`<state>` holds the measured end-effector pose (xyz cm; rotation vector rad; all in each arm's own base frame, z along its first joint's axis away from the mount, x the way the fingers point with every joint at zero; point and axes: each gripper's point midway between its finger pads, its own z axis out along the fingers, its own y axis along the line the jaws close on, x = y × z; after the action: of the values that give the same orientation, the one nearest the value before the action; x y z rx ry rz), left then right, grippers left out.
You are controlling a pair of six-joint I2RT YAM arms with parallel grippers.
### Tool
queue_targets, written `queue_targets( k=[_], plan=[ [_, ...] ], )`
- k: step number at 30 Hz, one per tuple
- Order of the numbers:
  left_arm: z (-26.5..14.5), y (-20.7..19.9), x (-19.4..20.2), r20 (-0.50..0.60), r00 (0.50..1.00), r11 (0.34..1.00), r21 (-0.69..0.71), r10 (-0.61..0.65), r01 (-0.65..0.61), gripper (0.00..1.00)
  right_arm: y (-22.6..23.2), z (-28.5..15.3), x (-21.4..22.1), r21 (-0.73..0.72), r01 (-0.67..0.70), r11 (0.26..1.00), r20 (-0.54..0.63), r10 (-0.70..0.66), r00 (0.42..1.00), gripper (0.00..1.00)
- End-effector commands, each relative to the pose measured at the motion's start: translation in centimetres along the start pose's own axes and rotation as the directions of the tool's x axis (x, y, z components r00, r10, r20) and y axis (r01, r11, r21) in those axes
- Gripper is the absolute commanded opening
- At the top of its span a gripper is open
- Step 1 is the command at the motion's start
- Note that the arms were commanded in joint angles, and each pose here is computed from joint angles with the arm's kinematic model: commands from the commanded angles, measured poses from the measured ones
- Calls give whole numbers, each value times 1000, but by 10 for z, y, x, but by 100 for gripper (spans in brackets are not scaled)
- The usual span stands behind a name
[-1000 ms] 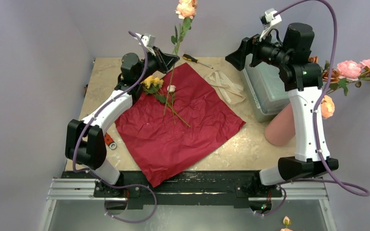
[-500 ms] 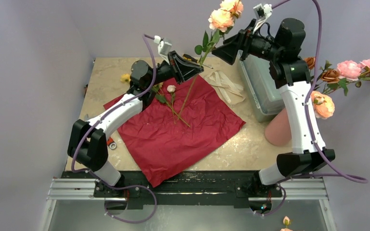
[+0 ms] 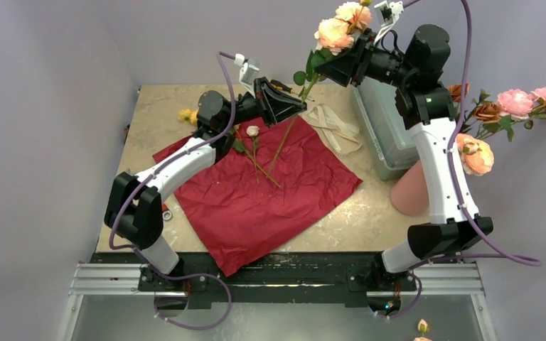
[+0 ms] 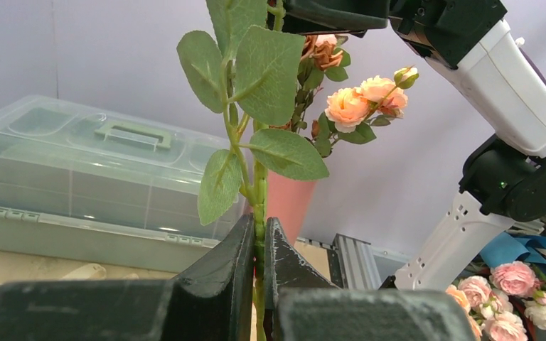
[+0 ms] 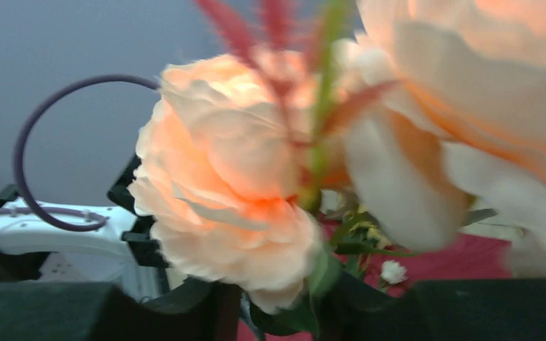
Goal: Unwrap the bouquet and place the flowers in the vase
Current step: Pick up the fake flower from the wrapping paper, then insert the fake flower into the vase.
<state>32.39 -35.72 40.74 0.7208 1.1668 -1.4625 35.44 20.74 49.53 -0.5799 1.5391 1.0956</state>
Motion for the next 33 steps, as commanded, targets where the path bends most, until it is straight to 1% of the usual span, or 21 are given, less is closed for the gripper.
queue_targets(
  k=[1, 2, 3, 4, 5, 6, 7, 8, 10, 11, 12, 14, 16, 20, 26, 31, 33],
  plan=[
    [7, -18, -21, 41, 998, 996, 68, 55, -58, 0, 15, -1, -9, -60, 20, 998, 21, -19, 1000, 21],
    [7, -15, -19, 35, 998, 997, 57, 54, -56, 0, 16, -1, -10, -60, 25, 998, 21, -23, 1000, 6],
    [8, -12, -16, 23, 998, 998, 44, 52, -53, 0, 16, -2, -10, -54, 28, 998, 20, -27, 999, 0],
    [8, -9, -14, 12, 999, 998, 36, 53, -53, 0, 16, -3, -10, -48, 32, 998, 20, -31, 999, 0],
    [8, -5, -10, -1, 999, 999, 23, 49, -49, 3, 17, -4, -11, -40, 37, 999, 21, -36, 999, 0],
    [8, -1, -8, -11, 999, 999, 5, 48, -48, 12, 17, -6, -11, -31, 47, 998, 20, -46, 999, 0],
    [7, 4, -4, -29, 999, 999, -15, 37, -37, 25, 18, -9, -12, -18, 59, 998, 20, -58, 998, 0],
    [7, 6, -2, -42, 998, 999, -26, 37, -38, 42, 21, -12, -15, -7, 75, 997, 24, -74, 997, 0],
    [5, 11, 1, -69, 997, 998, -47, 39, -42, 72, 24, -21, -21, 32, 111, 993, 25, -112, 993, 0],
    [3, 13, 2, -80, 996, 997, -54, 45, -50, 81, 26, -26, -25, 52, 132, 990, 26, -134, 991, 0],
    [0, 16, 3, -84, 995, 996, -68, 50, -56, 87, 28, -32, -29, 76, 157, 985, 29, -159, 987, 0],
    [-6, 24, 1, -79, 996, 993, -105, 46, -55, 96, 30, -45, -38, 132, 206, 970, 32, -212, 977, 0],
    [-11, 33, 1, -77, 997, 990, -137, 24, -34, 100, 33, -61, -47, 195, 273, 942, 31, -284, 958, 0],
    [-21, 50, 3, -71, 997, 983, -183, -35, 22, 100, 36, -89, -56, 315, 370, 874, -10, -387, 922, 0],
    [-29, 56, 21, -114, 991, 978, -206, -67, 42, 100, 44, -122, -57, 416, 438, 797, -90, -443, 892, 0],
    [-38, 56, 32, -142, 988, 973, -227, -63, 30, 100, 42, -150, -72, 528, 509, 680, -164, -506, 847, 0],
    [-41, 54, 35, -144, 988, 972, -232, -61, 26, 100, 37, -163, -77, 575, 537, 617, -204, -528, 824, 0]
  ],
)
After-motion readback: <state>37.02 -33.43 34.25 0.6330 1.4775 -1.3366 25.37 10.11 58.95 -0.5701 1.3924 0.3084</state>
